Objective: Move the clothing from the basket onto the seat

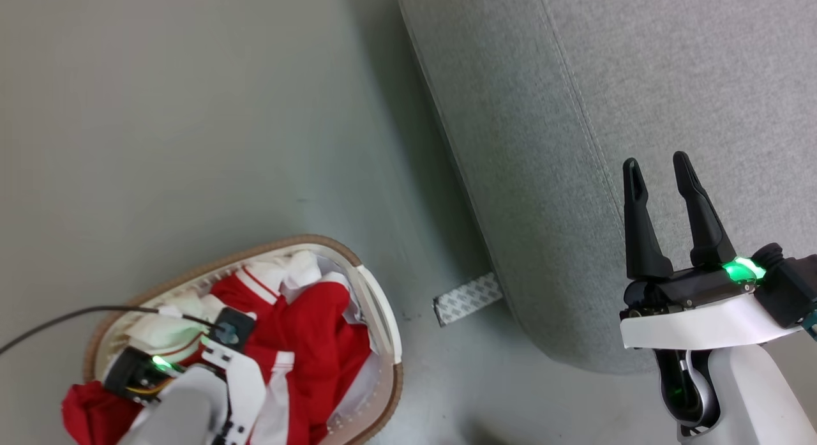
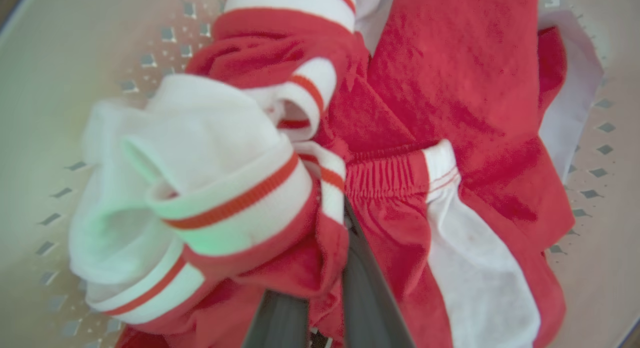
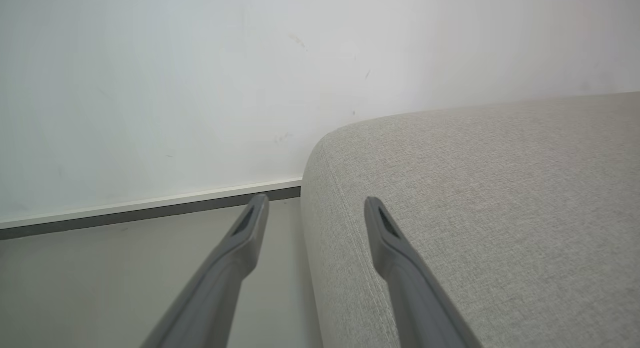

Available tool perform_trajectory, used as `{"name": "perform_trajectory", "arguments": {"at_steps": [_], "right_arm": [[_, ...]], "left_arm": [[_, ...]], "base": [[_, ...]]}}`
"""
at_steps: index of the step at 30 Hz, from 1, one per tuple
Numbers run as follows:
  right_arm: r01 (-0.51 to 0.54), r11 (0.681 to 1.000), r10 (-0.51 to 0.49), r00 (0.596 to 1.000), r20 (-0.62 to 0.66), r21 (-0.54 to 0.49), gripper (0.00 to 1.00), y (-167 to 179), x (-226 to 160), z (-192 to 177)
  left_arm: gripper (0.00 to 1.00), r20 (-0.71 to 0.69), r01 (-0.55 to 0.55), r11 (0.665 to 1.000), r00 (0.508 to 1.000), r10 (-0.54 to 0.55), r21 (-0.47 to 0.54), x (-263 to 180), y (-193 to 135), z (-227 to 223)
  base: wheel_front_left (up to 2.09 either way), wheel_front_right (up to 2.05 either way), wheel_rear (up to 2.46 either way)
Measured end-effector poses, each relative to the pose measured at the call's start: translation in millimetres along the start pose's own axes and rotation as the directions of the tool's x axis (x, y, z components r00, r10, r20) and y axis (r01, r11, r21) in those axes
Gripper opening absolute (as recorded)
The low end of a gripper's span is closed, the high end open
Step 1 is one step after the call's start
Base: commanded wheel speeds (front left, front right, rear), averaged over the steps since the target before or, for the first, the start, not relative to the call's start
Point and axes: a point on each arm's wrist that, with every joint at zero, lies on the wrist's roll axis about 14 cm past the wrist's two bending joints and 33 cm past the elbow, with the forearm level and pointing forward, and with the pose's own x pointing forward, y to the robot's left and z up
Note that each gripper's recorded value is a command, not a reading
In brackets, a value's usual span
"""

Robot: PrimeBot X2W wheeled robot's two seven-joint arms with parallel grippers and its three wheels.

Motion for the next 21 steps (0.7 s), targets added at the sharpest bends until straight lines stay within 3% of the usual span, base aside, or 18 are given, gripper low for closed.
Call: {"name": "perform_trajectory", "arguments": {"at_steps": [11,21], "right_arm": [[-0.049,0.999,0.051,0.996,0.076,-0.02,1.0,14.2,-12.3,28.5],[-0.154,0.988,0.154,0.977,0.146,-0.011,1.0,48.6,-32.7,51.7]], "left_arm": [[0.0,0.188,-0.031,0.997,0.981,0.044,-0.072,-48.3,-24.5,38.6],[0.0,0.419,-0.108,0.979,0.892,0.171,-0.17,-120.6,-27.6,80.4]], "base": [[0.0,0.0,0.0],[0.0,0.0,0.0]]}}
